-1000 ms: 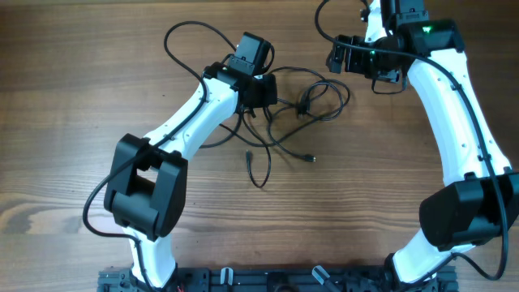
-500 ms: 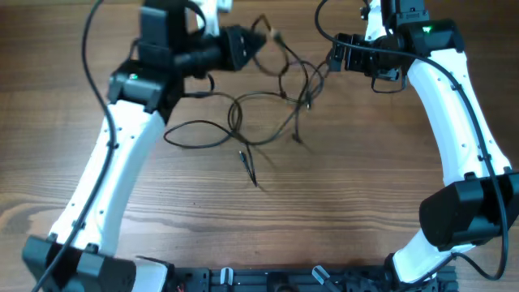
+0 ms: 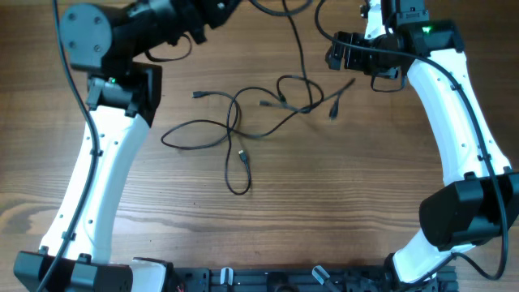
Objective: Untangle cables
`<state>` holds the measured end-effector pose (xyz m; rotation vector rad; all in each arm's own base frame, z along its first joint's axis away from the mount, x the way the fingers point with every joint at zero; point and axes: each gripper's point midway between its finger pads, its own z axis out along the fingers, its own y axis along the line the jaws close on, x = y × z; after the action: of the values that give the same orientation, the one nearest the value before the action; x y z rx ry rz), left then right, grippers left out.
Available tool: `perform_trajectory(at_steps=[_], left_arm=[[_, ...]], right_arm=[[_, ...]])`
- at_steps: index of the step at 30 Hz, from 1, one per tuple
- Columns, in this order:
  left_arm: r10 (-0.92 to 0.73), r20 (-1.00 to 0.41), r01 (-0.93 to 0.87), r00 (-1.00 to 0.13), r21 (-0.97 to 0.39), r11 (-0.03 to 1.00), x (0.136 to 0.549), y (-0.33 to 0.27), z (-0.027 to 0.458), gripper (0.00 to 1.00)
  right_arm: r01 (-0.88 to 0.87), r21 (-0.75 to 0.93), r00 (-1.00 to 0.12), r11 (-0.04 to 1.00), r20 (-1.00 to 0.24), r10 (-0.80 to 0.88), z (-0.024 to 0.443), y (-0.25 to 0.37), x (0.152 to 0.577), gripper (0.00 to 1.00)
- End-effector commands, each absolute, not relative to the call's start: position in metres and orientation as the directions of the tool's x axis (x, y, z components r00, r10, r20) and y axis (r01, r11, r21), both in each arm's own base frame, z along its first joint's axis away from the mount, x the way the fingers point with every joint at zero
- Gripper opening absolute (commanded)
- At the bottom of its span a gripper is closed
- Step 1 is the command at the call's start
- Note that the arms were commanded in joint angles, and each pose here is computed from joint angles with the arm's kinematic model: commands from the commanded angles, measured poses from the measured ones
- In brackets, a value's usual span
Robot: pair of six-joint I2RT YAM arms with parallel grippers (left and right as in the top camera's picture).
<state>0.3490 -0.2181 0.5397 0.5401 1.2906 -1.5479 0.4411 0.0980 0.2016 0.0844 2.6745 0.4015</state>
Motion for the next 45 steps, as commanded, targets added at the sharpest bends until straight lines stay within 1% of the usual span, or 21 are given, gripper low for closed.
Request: perform_trajectory(at_steps=[1,4,7,9,10,13,17,19,20,26,27,28,29,30,31,33,34,36,38,41,45], left_arm=[[-0.539,-0.664,0.780,-0.519,-0.625,0.020,0.360,-0.194,0.564,0.04],[-0.574,-0.628,0.760,-0.526,-0.649,0.013,0.365,-0.189,0.567,0.04],[-0.600,-0.574,0.726,-0.558,-0.687,-0.017,0.369,-0.186,0.570,0.04],[-0.617,-0.533,0.700,-0.579,-0.713,-0.042,0.372,-0.183,0.572,0.04],[-0.622,-0.523,0.695,-0.583,-0.718,-0.047,0.372,-0.183,0.572,0.04],[-0.621,-0.523,0.694,-0.584,-0.718,-0.047,0.372,-0.183,0.572,0.04],[-0.627,-0.454,0.643,-0.633,-0.759,-0.100,0.374,-0.181,0.573,0.04],[-0.618,-0.397,0.597,-0.678,-0.789,-0.149,0.373,-0.181,0.574,0.04],[-0.611,-0.378,0.582,-0.696,-0.795,-0.171,0.371,-0.182,0.576,0.04],[-0.604,-0.412,0.640,-0.682,-0.736,-0.220,0.353,-0.179,0.593,0.04],[-0.594,-0.399,0.626,-0.698,-0.744,-0.235,0.351,-0.180,0.594,0.04],[-0.587,-0.402,0.623,-0.703,-0.746,-0.236,0.350,-0.181,0.593,0.04],[-0.579,-0.407,0.622,-0.706,-0.747,-0.234,0.349,-0.182,0.592,0.04],[-0.570,-0.413,0.621,-0.710,-0.749,-0.232,0.348,-0.183,0.591,0.04],[-0.565,-0.417,0.621,-0.712,-0.749,-0.229,0.348,-0.183,0.590,0.04],[-0.558,-0.433,0.624,-0.707,-0.753,-0.206,0.350,-0.185,0.585,0.04],[-0.547,-0.457,0.630,-0.701,-0.757,-0.175,0.352,-0.188,0.579,0.04],[-0.527,-0.468,0.612,-0.710,-0.780,-0.131,0.359,-0.192,0.566,0.04],[-0.503,-0.443,0.535,-0.742,-0.844,-0.047,0.376,-0.197,0.535,0.04],[-0.489,-0.464,0.486,-0.739,-0.869,0.092,0.395,-0.197,0.495,0.04],[-0.436,-0.518,0.457,-0.736,-0.855,0.243,0.404,-0.197,0.451,0.04]], right_arm=[[-0.112,0.389,-0.922,0.914,-0.383,0.050,0.196,0.123,0.437,0.99],[-0.249,0.514,-0.909,0.821,-0.416,-0.016,0.212,0.152,0.433,0.98],[-0.299,0.536,-0.894,0.789,-0.446,-0.036,0.219,0.160,0.435,0.99],[-0.385,0.551,-0.871,0.740,-0.482,-0.094,0.225,0.169,0.430,0.99],[-0.432,0.566,-0.856,0.702,-0.502,-0.122,0.230,0.175,0.426,0.98],[-0.600,0.607,-0.777,0.521,-0.597,-0.199,0.252,0.197,0.411,0.98],[-0.629,0.572,-0.750,0.527,-0.625,-0.216,0.251,0.203,0.415,0.97],[-0.639,0.555,-0.735,0.533,-0.644,-0.210,0.249,0.214,0.425,0.91],[-0.618,0.546,-0.741,0.565,-0.645,-0.188,0.245,0.221,0.437,0.91],[-0.659,0.490,-0.700,0.570,-0.676,-0.229,0.206,0.264,0.460,0.90],[-0.615,0.477,-0.723,0.628,-0.660,-0.206,0.190,0.266,0.474,0.86],[-0.570,0.478,-0.743,0.668,-0.648,-0.169,0.179,0.266,0.485,0.74],[-0.553,0.486,-0.749,0.677,-0.646,-0.148,0.176,0.267,0.490,0.56],[-0.539,0.499,-0.754,0.679,-0.645,-0.126,0.176,0.267,0.494,0.43],[-0.522,0.513,-0.759,0.681,-0.644,-0.097,0.178,0.266,0.499,0.34],[-0.497,0.533,-0.757,0.685,-0.652,-0.043,0.188,0.260,0.508,0.25],[-0.480,0.544,-0.755,0.689,-0.656,-0.008,0.197,0.253,0.514,0.20],[-0.465,0.545,-0.744,0.697,-0.667,0.025,0.209,0.239,0.520,0.18],[-0.450,0.534,-0.714,0.716,-0.697,0.071,0.234,0.211,0.527,0.13],[-0.426,0.523,-0.680,0.738,-0.723,0.120,0.264,0.175,0.528,0.05],[-0.429,0.538,-0.635,0.725,-0.751,0.182,0.308,0.144,0.519,0.05]])
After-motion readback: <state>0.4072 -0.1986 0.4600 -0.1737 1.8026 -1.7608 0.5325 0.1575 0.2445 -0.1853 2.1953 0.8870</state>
